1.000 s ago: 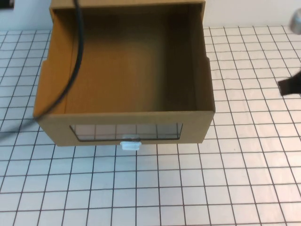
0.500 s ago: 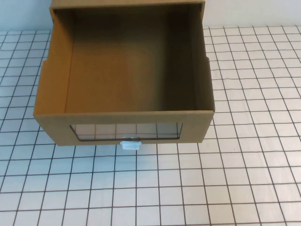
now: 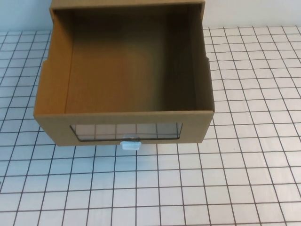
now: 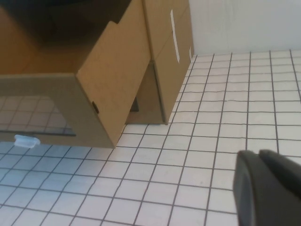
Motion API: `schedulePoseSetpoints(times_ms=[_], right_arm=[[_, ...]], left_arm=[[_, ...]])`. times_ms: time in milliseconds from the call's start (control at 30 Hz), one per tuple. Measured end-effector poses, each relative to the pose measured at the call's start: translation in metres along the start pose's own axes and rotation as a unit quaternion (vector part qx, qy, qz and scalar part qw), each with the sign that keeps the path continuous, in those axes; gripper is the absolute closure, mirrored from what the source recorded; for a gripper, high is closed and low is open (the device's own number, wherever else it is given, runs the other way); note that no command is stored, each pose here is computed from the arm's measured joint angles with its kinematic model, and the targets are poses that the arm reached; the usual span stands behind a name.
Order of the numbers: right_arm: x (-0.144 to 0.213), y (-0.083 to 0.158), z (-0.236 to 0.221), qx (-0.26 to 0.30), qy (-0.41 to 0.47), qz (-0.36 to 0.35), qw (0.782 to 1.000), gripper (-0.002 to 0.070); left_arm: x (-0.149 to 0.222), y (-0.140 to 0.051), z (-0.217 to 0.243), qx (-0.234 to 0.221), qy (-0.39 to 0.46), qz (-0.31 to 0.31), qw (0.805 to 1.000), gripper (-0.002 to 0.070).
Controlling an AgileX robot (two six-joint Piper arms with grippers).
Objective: Open the shoe box
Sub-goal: 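Pull the top drawer of the cardboard box fully open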
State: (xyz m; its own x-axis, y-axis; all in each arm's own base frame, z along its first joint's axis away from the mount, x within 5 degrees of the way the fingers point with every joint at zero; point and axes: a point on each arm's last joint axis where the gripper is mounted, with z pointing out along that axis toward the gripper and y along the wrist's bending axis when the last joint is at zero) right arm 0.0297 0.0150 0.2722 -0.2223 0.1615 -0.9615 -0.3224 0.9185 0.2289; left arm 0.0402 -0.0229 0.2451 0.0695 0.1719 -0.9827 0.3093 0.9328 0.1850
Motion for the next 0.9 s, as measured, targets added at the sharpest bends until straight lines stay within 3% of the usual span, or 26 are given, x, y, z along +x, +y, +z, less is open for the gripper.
schedulePoseSetpoints(times_ms=[267, 900], right_arm=[[0.011, -0.003, 0.007, 0.0, -0.008, 0.003, 1.0, 0.0689], [0.011, -0.003, 0.007, 0.0, -0.011, 0.003, 1.0, 0.0689]], left_arm=[[0.046, 0.004, 0.01, -0.055, 0.02, -0.022, 0.998, 0.0677], [0.054, -0.001, 0.011, -0.029, 0.045, -0.032, 0.998, 0.0677]])
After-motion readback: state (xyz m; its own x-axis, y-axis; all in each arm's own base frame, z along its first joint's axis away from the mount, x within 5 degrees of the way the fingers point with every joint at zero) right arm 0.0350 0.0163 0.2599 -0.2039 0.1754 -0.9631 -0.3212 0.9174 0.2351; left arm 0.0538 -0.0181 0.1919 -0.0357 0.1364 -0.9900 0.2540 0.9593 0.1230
